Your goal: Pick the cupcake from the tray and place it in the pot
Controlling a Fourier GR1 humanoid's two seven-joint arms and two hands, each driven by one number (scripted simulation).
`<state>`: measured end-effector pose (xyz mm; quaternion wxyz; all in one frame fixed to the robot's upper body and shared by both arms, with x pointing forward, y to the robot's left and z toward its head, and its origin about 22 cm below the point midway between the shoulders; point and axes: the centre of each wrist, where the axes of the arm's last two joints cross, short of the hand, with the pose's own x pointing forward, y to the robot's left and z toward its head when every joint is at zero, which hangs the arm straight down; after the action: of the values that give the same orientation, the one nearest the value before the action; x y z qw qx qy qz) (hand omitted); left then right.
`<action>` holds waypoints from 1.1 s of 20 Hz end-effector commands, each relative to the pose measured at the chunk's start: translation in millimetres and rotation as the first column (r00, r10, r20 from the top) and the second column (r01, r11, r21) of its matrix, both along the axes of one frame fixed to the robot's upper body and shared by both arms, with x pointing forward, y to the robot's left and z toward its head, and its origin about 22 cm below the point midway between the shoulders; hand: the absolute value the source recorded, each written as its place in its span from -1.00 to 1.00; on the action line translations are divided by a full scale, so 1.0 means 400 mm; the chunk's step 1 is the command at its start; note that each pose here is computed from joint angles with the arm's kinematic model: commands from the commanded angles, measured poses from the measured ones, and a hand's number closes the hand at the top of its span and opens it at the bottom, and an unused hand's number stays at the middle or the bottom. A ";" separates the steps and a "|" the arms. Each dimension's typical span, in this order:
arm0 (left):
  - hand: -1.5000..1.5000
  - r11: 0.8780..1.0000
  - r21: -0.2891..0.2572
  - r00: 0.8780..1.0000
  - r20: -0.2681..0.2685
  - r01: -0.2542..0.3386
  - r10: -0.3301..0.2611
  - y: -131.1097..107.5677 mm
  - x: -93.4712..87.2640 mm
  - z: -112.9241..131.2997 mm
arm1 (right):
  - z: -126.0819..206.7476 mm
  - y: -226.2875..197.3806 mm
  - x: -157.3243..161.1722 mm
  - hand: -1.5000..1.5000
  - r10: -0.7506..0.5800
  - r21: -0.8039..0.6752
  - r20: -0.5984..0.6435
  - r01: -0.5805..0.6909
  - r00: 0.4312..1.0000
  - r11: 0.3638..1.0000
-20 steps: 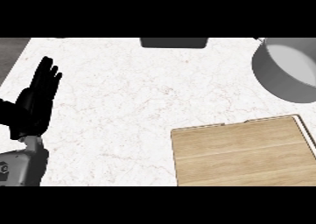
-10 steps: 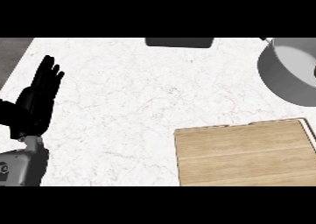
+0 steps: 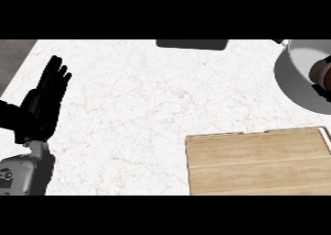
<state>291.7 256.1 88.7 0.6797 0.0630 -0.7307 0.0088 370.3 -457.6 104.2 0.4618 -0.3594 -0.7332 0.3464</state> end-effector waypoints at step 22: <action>0.00 1.000 -0.007 1.000 0.022 0.012 -0.012 -0.018 0.005 -0.006 | 0.045 -0.099 -0.028 -1.00 0.238 0.668 -0.100 -0.112 0.966 0.735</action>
<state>296.2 257.9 89.1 0.6752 0.0603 -0.7351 0.0090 368.1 -480.5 109.7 0.5947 -0.1174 -0.7786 0.1623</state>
